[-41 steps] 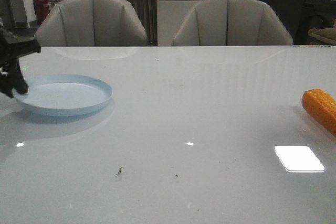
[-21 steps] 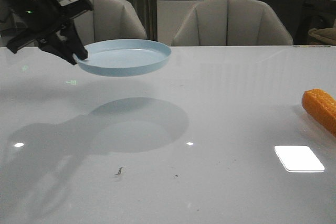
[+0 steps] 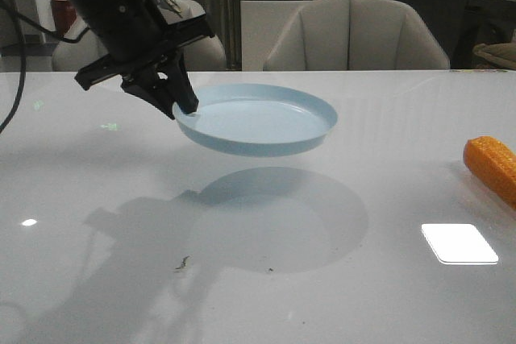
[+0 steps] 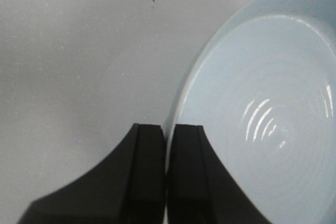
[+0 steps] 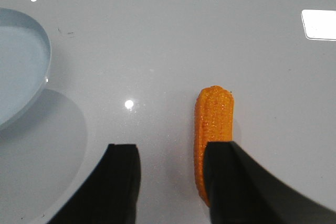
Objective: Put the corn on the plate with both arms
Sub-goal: 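Lift the plate with the left gripper and carry it toward the table center, then set the plate down at the table center and release with the left gripper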
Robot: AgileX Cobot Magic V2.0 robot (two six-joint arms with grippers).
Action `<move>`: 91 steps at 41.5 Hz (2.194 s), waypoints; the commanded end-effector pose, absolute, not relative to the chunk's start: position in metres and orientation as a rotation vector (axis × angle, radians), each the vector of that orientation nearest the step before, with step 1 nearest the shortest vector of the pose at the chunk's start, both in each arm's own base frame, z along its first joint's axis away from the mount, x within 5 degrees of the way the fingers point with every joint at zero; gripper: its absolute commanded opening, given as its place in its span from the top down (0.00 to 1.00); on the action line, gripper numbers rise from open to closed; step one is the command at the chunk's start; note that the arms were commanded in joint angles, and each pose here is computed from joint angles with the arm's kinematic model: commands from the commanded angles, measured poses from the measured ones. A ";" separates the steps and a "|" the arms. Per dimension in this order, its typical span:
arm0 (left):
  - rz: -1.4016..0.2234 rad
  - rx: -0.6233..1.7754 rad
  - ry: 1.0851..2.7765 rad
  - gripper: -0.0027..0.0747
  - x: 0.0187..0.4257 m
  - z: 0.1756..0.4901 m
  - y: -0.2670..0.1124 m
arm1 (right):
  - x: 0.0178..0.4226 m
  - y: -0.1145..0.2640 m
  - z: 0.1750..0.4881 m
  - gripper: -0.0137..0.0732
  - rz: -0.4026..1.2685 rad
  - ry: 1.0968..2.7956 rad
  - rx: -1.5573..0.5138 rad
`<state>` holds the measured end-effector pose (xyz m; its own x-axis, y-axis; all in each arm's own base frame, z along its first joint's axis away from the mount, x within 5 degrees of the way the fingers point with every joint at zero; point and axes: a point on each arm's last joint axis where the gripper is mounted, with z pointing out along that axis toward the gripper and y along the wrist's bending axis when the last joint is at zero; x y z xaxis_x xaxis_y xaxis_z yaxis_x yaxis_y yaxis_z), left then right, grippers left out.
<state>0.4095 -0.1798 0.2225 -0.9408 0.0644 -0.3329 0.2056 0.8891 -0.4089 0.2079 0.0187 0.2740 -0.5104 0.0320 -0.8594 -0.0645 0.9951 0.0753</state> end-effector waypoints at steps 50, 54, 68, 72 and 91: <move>-0.541 0.311 2.587 0.42 0.407 0.248 -0.194 | 0.214 0.018 0.294 0.38 0.117 1.975 -0.010; -0.486 0.338 2.467 0.42 0.414 0.285 -0.187 | 0.216 0.017 0.300 0.38 0.112 1.913 -0.003; -0.219 0.360 2.097 0.42 0.402 0.386 -0.139 | 0.223 0.002 0.289 0.38 0.105 2.040 0.114; -0.198 0.307 2.046 0.42 0.393 0.406 -0.118 | 0.236 -0.017 0.292 0.38 0.095 2.113 0.251; -0.088 0.117 2.037 0.43 0.328 0.374 -0.038 | 0.324 -0.040 0.288 0.38 0.048 2.433 0.164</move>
<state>0.3472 -0.0446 0.3606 -0.5343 0.0707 -0.8423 0.1379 0.9904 -0.0044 0.3074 -0.0368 0.2791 -0.7742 0.1517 -0.6145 0.1206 0.9884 0.0921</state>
